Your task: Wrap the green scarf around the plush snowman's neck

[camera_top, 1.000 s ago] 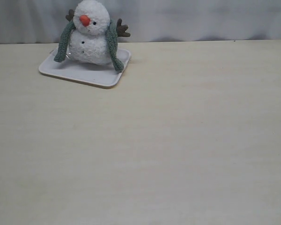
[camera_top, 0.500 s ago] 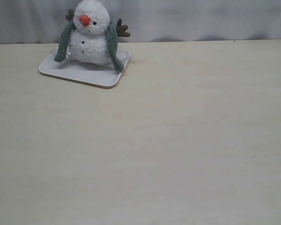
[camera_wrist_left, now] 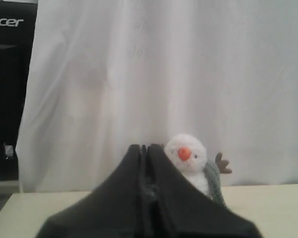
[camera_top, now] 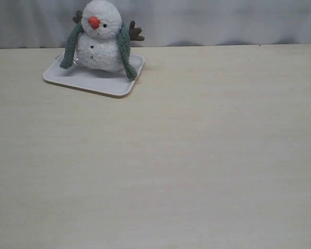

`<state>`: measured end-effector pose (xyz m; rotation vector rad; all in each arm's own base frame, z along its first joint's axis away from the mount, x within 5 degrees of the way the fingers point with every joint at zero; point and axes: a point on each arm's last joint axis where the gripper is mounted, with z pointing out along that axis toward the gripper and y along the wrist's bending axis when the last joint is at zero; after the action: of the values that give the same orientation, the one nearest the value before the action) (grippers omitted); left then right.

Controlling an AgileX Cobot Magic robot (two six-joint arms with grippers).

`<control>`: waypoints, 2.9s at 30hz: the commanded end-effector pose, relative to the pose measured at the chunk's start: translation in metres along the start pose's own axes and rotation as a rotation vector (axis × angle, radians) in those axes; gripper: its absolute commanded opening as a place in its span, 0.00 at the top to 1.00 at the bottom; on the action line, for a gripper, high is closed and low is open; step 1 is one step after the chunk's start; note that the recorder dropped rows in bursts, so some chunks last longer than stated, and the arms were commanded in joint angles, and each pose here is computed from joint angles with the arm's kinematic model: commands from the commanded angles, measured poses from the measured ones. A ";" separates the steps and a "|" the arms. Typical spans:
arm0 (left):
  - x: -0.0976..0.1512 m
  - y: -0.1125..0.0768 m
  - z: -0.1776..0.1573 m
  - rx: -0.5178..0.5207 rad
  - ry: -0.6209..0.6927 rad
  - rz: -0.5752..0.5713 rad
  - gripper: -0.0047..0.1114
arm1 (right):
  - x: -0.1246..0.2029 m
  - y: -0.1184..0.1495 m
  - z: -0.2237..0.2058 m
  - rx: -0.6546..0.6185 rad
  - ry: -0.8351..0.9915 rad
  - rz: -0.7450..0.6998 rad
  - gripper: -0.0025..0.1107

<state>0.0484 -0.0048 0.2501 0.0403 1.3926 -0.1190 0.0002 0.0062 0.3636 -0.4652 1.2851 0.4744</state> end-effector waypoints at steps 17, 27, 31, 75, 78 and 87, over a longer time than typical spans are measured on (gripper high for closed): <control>0.063 0.010 -0.006 -0.110 0.386 0.161 0.96 | 0.001 0.000 -0.001 -0.002 0.001 0.005 0.94; 0.065 0.011 -0.007 -0.110 0.411 0.169 0.96 | 0.001 0.000 -0.001 -0.002 0.001 0.005 0.94; 0.065 0.011 -0.007 -0.110 0.411 0.169 0.96 | 0.001 0.000 -0.001 -0.002 0.001 0.005 0.94; 0.064 0.011 -0.007 -0.109 0.404 0.169 0.96 | 0.125 -0.030 0.007 0.713 0.052 -0.120 0.94; 0.064 0.011 -0.007 -0.109 0.404 0.169 0.96 | 0.156 -0.032 0.004 0.713 0.167 -0.135 0.94; 0.064 0.011 -0.007 -0.109 0.404 0.169 0.96 | 0.187 -0.028 -0.004 0.664 0.529 -0.082 0.94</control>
<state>0.0541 0.0024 0.1854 0.0983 1.8005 0.1098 0.0540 -0.0050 0.1847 -0.0635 1.8090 -0.1696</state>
